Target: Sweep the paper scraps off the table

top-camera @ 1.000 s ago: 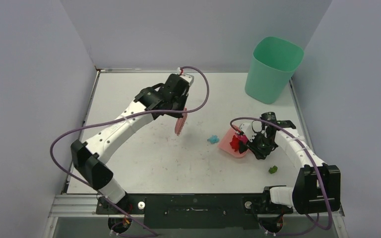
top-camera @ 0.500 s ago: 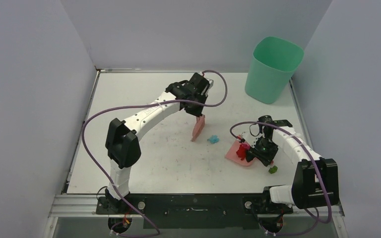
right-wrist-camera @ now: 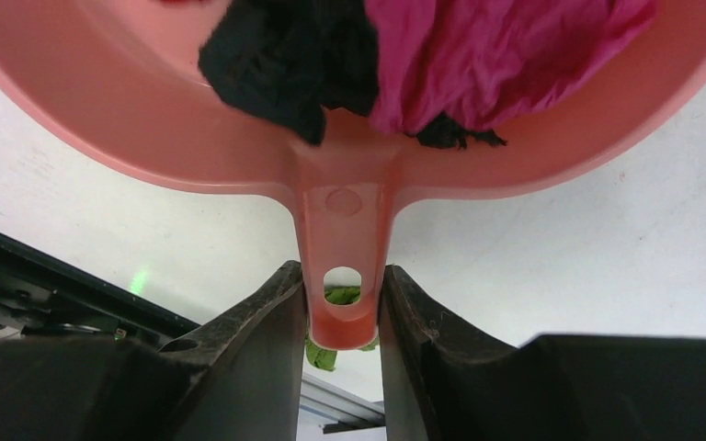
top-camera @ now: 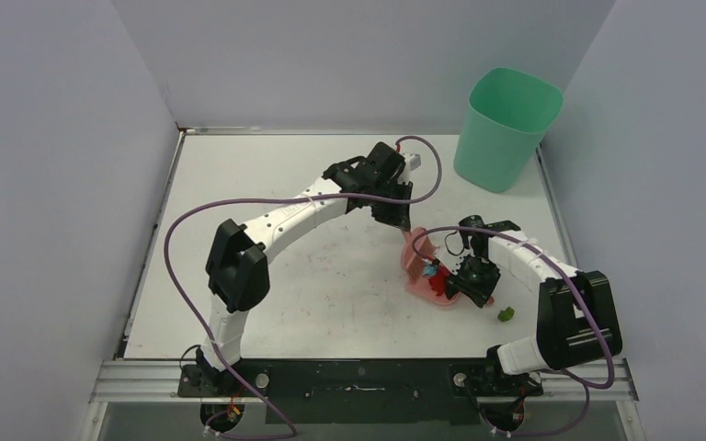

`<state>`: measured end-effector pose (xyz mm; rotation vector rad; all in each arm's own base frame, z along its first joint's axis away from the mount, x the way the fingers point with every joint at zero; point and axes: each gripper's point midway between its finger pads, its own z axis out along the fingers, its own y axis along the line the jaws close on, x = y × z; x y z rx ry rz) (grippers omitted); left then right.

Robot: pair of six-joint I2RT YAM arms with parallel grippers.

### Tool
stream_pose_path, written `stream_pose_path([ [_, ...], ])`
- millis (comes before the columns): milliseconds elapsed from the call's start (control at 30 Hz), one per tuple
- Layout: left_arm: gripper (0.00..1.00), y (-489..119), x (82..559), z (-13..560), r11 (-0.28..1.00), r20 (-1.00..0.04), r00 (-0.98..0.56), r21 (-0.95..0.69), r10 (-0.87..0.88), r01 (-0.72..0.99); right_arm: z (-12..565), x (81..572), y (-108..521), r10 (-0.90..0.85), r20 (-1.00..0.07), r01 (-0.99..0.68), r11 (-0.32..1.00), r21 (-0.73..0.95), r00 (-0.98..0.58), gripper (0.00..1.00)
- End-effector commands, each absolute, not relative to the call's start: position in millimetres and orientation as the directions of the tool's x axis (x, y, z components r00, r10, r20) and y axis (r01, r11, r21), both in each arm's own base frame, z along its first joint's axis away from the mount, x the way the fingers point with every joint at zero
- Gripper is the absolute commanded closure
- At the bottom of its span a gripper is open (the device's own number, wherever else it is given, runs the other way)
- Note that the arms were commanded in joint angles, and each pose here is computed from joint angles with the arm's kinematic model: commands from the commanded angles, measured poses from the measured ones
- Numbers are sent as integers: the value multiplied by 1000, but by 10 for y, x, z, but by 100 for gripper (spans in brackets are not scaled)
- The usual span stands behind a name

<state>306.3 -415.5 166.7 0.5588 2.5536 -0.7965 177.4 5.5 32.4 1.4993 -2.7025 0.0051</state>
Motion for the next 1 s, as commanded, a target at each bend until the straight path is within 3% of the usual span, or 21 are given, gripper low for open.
stream_pose_path([
  [0,100,-4365,3094,2313,660,-577,-801,-540,161,522,265,1832,137,-838,-20,-839,545,7,-545,94],
  [400,100,-3932,2939,3129,721,-707,-694,-409,136,559,409,1982,201,-820,-249,-839,541,-48,-515,94],
  [567,100,-3615,2830,3361,759,-754,-641,-332,143,560,549,2018,220,-814,-268,-835,548,-58,-515,94],
  [800,100,-2520,2709,2897,894,-777,-576,-39,254,447,1075,2135,234,-794,-309,-811,576,-104,-524,93],
  [967,100,-2138,2592,2554,898,-791,-563,-41,238,438,1475,2314,301,-780,-332,-802,588,-102,-530,93],
])
